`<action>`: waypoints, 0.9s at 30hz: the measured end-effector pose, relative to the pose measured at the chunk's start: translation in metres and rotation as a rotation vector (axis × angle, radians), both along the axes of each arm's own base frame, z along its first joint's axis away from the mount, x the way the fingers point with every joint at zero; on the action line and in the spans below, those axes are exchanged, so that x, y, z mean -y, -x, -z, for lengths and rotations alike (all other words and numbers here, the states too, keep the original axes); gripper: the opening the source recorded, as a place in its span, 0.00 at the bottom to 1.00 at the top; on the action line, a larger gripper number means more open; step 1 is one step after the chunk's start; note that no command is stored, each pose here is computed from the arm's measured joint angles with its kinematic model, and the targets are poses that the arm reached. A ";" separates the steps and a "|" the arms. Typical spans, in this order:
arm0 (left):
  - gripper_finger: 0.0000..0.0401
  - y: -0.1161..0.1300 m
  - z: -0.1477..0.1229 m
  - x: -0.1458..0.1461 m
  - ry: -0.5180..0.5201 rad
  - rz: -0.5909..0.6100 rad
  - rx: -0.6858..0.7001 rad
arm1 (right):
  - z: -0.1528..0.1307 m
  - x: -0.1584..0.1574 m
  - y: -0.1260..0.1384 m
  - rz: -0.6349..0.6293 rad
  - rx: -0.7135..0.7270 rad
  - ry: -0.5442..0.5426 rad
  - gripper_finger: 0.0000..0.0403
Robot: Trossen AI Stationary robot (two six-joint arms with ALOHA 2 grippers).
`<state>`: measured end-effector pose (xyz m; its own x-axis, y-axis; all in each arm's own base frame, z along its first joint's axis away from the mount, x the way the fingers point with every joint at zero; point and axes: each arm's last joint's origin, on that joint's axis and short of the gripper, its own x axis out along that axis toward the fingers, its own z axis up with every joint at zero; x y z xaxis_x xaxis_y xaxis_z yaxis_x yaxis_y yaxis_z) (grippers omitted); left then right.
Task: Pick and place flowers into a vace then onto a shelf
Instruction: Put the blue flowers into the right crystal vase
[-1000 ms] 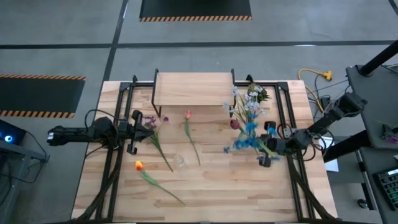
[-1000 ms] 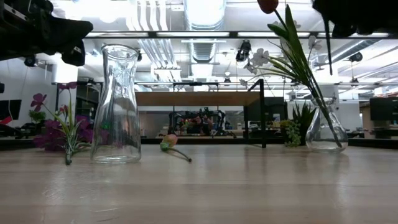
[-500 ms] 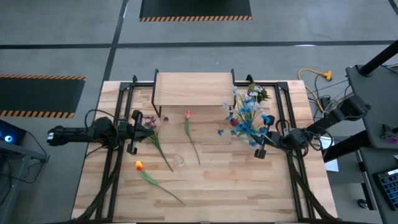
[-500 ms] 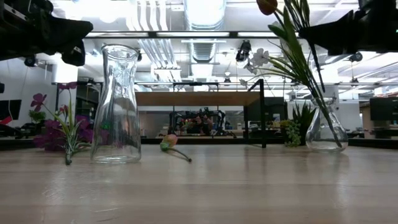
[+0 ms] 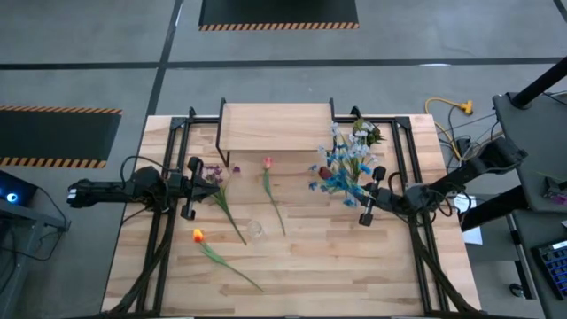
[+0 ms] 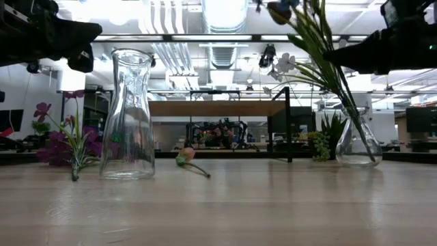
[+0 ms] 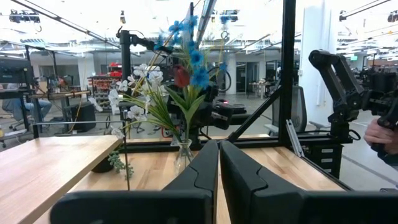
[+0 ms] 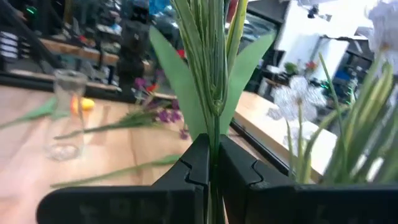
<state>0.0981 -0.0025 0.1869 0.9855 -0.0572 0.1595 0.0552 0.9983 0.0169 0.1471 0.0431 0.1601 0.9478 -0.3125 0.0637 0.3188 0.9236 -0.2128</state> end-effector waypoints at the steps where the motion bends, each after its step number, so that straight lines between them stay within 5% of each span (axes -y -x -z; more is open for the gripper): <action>1: 0.00 0.000 0.000 0.000 0.000 0.000 0.000 | 0.001 0.000 0.000 0.011 -0.009 -0.001 0.03; 27: 0.00 0.000 0.000 0.000 0.000 0.000 0.000 | 0.017 -0.001 -0.004 0.039 -0.099 -0.045 0.03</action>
<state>0.0981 -0.0025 0.1868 0.9856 -0.0574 0.1592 0.0554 0.9983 0.0169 0.1507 0.0438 0.1429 0.9359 -0.3495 -0.0448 0.3339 0.9202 -0.2041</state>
